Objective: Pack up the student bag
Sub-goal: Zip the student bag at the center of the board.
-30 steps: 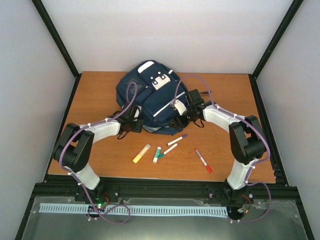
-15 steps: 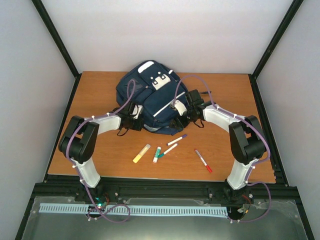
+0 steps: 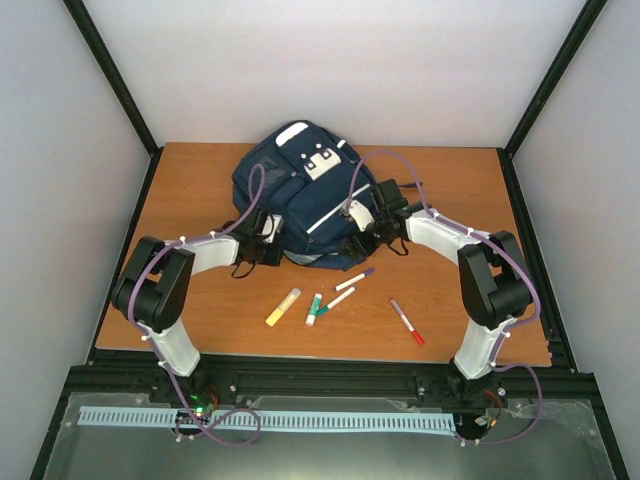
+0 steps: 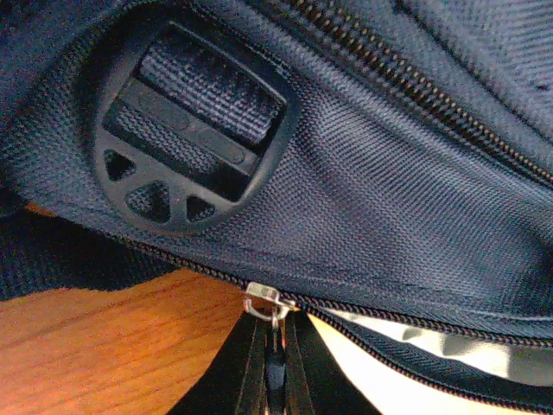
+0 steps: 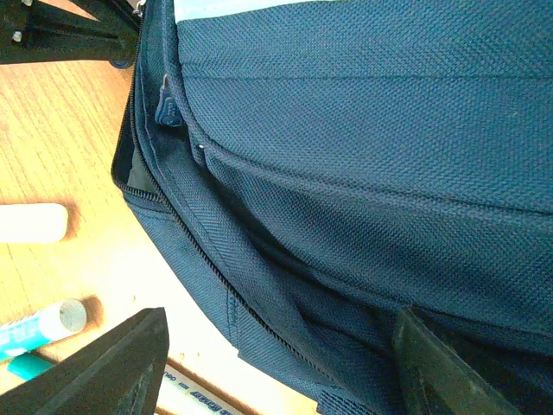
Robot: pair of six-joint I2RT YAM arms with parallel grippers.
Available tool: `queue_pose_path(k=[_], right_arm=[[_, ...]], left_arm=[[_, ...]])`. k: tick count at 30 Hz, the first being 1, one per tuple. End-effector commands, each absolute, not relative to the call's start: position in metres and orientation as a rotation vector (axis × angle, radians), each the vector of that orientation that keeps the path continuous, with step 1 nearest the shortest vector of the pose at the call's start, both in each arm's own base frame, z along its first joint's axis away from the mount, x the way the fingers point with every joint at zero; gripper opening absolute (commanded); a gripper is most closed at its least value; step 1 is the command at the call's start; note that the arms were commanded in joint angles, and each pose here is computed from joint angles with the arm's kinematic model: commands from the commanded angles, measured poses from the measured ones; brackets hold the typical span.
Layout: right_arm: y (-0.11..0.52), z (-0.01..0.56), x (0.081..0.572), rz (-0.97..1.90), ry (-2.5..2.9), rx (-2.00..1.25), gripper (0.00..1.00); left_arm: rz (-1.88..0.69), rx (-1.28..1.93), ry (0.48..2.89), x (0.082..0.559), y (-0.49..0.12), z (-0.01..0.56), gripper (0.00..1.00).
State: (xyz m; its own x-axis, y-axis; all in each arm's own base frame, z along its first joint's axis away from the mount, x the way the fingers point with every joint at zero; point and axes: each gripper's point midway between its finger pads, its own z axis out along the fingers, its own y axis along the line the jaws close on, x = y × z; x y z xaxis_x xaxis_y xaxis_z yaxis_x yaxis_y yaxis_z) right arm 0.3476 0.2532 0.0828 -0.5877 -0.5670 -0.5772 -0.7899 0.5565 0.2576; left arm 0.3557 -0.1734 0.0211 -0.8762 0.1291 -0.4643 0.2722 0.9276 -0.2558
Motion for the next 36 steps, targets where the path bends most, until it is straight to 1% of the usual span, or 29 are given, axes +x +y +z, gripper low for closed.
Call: queue_pose_path(k=[1,6,13,16,21,24,30,36], right_arm=[[0.245,0.075,0.346,0.678,2.418,-1.072,0.73],[0.244,0.072,0.347,0.662,2.422,-1.073,0.73],[0.244,0.054,0.342,0.692,2.477,-1.072,0.71],[0.249,0.048,0.335,0.763,2.506,-1.065,0.69],[0.251,0.042,0.333,0.798,2.534,-1.055,0.68],[0.251,0.046,0.333,0.801,2.529,-1.052,0.68],[0.248,0.072,0.341,0.802,2.465,-1.008,0.67],[0.24,0.082,0.347,0.818,2.452,-0.961,0.66]], left_arm=[[-0.46,0.234,2.624,0.353,-0.172,0.03,0.01],[-0.488,0.235,2.685,0.339,-0.181,0.03,0.01],[-0.553,0.432,2.745,0.305,-0.232,0.027,0.01],[-0.58,0.473,2.74,0.299,-0.249,0.031,0.02],[-0.662,0.521,2.692,0.297,-0.276,0.046,0.02],[-0.718,0.546,2.672,0.297,-0.292,0.053,0.02],[-0.775,0.607,2.651,0.295,-0.319,0.058,0.02],[-0.894,0.672,2.592,0.291,-0.347,0.078,0.02]])
